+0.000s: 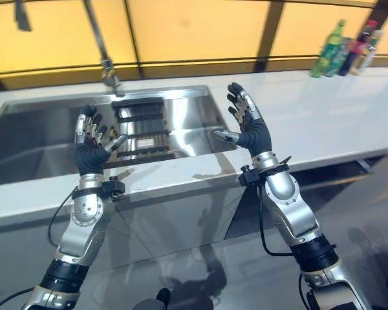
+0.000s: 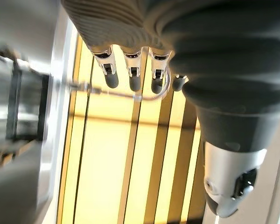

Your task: Pick up plates and place into dishwasher.

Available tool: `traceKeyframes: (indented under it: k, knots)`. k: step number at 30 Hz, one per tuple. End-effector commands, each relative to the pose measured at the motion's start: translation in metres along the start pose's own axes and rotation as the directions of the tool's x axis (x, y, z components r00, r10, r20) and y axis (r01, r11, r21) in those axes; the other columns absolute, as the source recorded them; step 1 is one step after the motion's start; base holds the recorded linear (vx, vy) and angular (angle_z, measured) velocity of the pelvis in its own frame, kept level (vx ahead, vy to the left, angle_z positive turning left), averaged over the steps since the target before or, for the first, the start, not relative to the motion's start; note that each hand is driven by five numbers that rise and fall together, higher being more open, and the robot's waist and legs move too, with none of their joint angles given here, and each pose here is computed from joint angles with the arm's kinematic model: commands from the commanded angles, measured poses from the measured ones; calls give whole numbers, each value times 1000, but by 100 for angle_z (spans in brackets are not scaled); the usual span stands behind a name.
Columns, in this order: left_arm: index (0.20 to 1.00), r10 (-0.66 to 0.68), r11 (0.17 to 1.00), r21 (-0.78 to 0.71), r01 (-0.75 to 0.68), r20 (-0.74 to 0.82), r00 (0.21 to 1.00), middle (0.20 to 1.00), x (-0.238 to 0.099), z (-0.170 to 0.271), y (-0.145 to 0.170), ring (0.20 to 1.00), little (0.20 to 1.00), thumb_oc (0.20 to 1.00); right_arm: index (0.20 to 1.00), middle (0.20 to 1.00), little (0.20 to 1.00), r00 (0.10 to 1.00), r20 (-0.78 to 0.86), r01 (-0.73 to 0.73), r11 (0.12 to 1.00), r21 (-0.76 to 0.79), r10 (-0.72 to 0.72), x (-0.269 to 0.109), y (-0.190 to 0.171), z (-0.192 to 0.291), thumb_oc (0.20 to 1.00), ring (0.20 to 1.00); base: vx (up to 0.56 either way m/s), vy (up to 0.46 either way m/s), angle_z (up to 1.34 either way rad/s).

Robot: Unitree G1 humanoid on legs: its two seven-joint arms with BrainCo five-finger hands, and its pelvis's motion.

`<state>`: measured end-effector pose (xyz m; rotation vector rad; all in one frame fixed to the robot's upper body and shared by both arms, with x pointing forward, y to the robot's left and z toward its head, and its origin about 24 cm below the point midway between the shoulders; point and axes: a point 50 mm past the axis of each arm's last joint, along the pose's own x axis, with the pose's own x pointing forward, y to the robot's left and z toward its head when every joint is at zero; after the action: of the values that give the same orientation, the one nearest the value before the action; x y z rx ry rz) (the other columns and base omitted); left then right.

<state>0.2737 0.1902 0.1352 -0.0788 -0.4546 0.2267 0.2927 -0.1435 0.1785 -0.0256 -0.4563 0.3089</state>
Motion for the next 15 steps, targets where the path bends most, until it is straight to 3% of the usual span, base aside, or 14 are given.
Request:
traceKeyframes:
  k: [1,7,15]
  knots:
    - [1000,-30,999,-36,34,117,993,1000,10,24,5,1000,1000,1000,1000,1000,1000,993,117,32,999,28,-35,5,5,18,1000,1000,10,16,88]
    - [1000,-37,995,-84,47,118,992,1000,19,18,-17,1000,1000,1000,1000,1000,1000,991,94,95,995,7,-96,-3,-16,12,1000,1000,-19,119,138]
    - [1000,-30,998,-51,35,99,995,1000,25,16,-12,1000,1000,1000,1000,1000,1000,992,94,82,996,35,-85,1,-9,10,1000,1000,32,111,-15]
